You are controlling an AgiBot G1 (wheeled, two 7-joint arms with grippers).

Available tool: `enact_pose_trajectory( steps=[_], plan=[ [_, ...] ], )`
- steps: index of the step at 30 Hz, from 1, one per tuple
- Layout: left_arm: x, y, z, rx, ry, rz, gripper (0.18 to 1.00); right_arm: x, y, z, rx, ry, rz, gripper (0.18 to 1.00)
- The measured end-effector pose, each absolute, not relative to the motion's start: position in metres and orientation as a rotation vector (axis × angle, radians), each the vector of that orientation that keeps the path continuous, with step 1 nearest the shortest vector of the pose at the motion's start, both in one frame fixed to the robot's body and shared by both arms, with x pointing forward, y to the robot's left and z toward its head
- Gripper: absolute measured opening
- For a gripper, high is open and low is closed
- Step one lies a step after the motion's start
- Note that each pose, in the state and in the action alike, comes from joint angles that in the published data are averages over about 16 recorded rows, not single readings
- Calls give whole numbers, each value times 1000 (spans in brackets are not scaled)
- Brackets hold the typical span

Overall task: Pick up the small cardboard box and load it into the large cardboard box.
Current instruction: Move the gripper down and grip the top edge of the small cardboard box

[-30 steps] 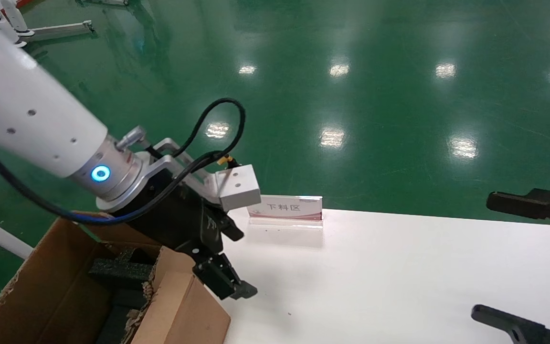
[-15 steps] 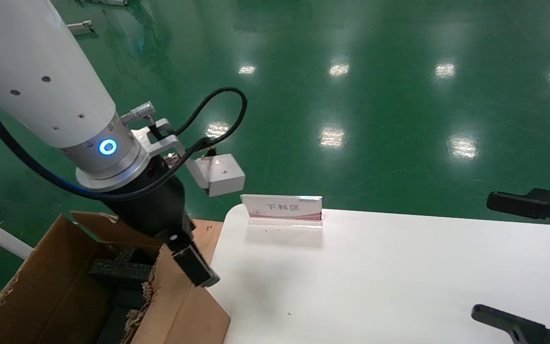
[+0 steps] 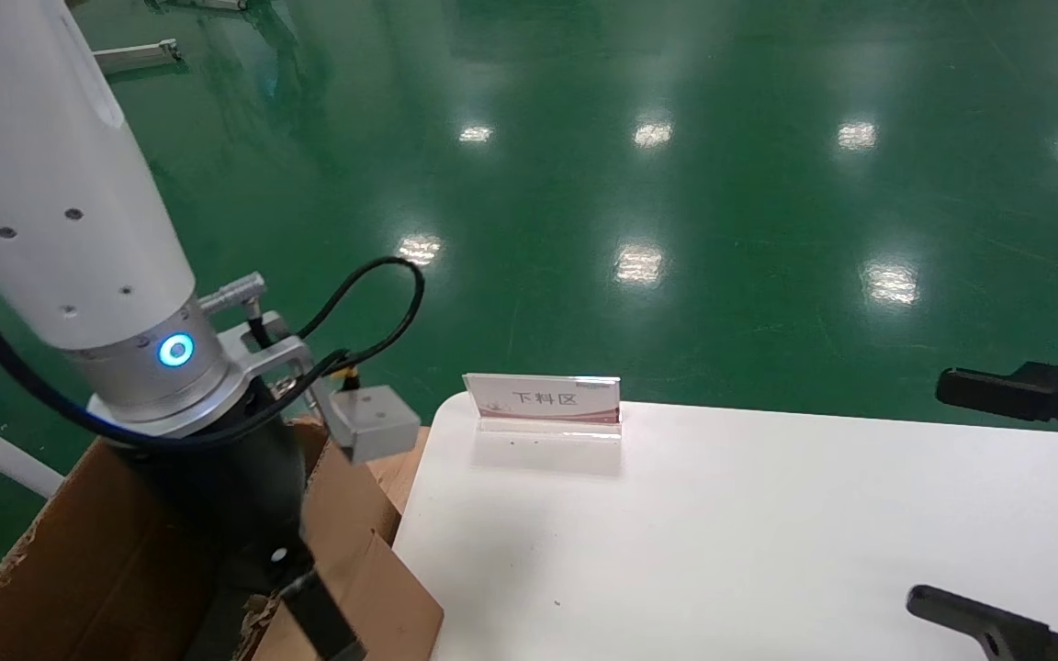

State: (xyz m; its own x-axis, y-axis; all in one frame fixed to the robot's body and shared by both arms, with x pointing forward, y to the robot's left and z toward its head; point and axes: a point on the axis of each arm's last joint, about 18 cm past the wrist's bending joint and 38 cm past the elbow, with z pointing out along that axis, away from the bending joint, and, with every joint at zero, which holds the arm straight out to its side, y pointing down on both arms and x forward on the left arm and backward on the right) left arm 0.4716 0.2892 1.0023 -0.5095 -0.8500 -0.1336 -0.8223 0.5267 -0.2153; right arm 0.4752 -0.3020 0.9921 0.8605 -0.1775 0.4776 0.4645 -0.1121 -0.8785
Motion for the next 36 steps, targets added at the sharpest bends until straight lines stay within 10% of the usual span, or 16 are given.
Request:
enact_pose_trajectory(
  steps=[36],
  plan=[
    [479, 312, 959, -1649, 2520, -80, 995, 475, -302, 992, -1596, -231, -552, 995]
  ],
)
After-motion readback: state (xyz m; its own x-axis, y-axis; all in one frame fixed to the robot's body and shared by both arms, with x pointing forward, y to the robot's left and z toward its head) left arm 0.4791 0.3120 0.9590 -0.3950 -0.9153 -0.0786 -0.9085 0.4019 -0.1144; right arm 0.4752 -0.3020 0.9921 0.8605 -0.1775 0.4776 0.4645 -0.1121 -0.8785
